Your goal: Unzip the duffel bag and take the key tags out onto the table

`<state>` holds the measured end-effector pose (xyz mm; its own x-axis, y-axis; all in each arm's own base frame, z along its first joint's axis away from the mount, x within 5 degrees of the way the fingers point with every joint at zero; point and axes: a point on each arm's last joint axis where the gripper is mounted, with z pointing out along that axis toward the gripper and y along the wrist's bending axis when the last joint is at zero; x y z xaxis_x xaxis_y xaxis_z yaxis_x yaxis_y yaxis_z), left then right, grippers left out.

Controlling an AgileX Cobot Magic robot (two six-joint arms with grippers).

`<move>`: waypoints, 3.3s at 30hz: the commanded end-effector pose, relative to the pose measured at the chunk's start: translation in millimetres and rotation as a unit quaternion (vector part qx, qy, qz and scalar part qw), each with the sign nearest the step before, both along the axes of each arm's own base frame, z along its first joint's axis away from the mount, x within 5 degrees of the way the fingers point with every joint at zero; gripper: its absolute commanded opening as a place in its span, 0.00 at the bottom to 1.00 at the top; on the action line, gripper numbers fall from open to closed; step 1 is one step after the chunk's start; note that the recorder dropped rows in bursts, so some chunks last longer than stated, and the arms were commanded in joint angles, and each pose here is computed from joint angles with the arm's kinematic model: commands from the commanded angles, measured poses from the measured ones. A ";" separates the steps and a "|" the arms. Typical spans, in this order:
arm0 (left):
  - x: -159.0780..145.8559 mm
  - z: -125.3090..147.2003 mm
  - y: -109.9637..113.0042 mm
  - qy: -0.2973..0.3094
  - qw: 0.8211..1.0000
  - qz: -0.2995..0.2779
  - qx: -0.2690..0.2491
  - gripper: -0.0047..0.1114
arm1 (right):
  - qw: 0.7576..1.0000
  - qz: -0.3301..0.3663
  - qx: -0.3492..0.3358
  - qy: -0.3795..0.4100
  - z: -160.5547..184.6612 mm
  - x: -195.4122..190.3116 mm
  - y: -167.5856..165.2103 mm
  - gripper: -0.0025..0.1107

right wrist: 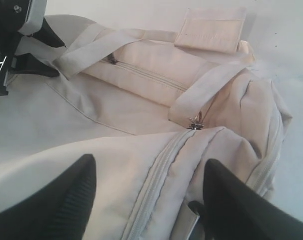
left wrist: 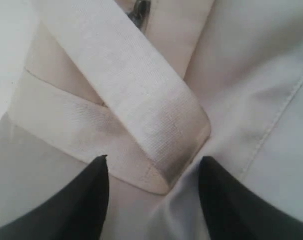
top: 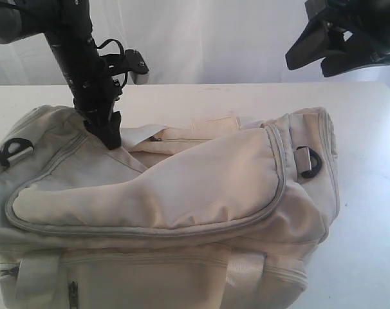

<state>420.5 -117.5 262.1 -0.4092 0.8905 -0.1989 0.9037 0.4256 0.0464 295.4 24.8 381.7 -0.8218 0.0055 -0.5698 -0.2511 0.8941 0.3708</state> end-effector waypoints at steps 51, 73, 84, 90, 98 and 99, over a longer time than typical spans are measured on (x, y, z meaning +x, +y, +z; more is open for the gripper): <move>-58.6 115.0 16.5 -0.083 0.994 0.048 -0.052 0.04 | 0.999 -0.035 -0.002 -0.032 -7.8 11.9 -5.6 0.53; -67.1 128.0 17.3 -0.091 0.991 0.049 -0.084 0.04 | 0.982 0.020 0.073 0.173 -144.4 161.9 2.2 0.58; -65.5 125.7 16.9 -0.088 0.991 0.050 -0.083 0.04 | 0.979 0.032 0.072 0.187 -152.7 162.2 19.2 0.20; -65.5 125.7 16.9 -0.087 0.991 0.052 -0.084 0.04 | 0.989 0.029 -0.025 0.146 -115.3 146.5 5.7 0.02; -61.3 119.7 16.0 -0.078 0.992 0.060 -0.083 0.04 | 0.991 0.060 -0.070 0.093 -66.5 99.3 2.6 0.02; -60.3 118.1 15.8 -0.075 0.992 0.062 -0.083 0.04 | 0.990 0.070 -0.074 0.093 -68.4 96.8 2.6 0.02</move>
<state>372.0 -100.9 372.3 -0.4482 0.7923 -0.4140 0.8180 0.5503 0.1675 403.1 28.9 313.7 -0.9115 -0.1185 -0.3938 -0.2567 0.9121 0.3196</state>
